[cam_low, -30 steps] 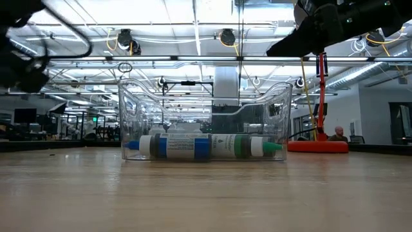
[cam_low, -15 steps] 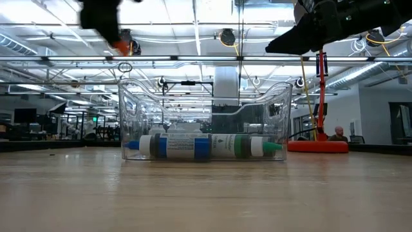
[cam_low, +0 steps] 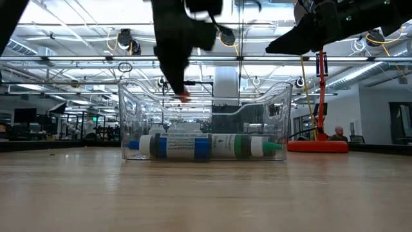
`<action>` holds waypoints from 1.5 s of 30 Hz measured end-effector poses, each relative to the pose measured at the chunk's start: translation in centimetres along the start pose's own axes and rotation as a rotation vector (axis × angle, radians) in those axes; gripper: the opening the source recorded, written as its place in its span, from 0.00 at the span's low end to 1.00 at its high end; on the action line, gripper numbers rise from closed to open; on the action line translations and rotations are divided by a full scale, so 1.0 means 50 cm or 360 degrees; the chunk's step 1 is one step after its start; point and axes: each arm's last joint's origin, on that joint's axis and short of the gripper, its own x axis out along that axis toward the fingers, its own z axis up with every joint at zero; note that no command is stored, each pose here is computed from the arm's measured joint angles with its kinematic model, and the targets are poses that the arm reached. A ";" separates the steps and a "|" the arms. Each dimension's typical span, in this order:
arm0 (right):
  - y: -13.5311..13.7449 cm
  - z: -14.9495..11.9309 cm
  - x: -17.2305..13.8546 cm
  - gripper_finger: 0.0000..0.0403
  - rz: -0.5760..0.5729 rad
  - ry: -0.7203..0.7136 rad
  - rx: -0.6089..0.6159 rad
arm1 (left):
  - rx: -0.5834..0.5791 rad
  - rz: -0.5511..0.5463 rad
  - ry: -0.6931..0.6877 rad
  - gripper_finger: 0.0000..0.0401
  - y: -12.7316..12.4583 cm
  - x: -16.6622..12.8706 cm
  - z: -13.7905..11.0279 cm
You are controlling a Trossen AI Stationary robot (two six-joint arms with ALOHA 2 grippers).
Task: Pick & Place food coloring
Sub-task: Put the small orange food coloring bottle into the transparent bin
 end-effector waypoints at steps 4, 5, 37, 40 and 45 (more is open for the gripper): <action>0.000 -0.002 0.000 0.42 0.0003 0.0020 -0.0006 | 0.0032 -0.0063 0.0146 0.17 0.010 0.068 0.011; 0.000 -0.003 0.000 0.42 0.0003 0.0022 -0.0007 | 0.0041 -0.0074 0.0171 0.17 0.011 0.080 0.012; 0.000 0.000 0.000 0.42 -0.0006 0.0003 -0.0022 | -0.0068 -0.0163 0.0247 0.17 0.047 0.157 0.028; 0.000 0.000 0.000 0.42 -0.0007 0.0000 -0.0023 | -0.0085 -0.0157 0.0278 0.17 0.047 0.168 0.027; -0.001 0.001 0.000 0.42 -0.0008 -0.0005 -0.0022 | -0.0095 -0.0162 0.0333 0.17 0.047 0.192 0.025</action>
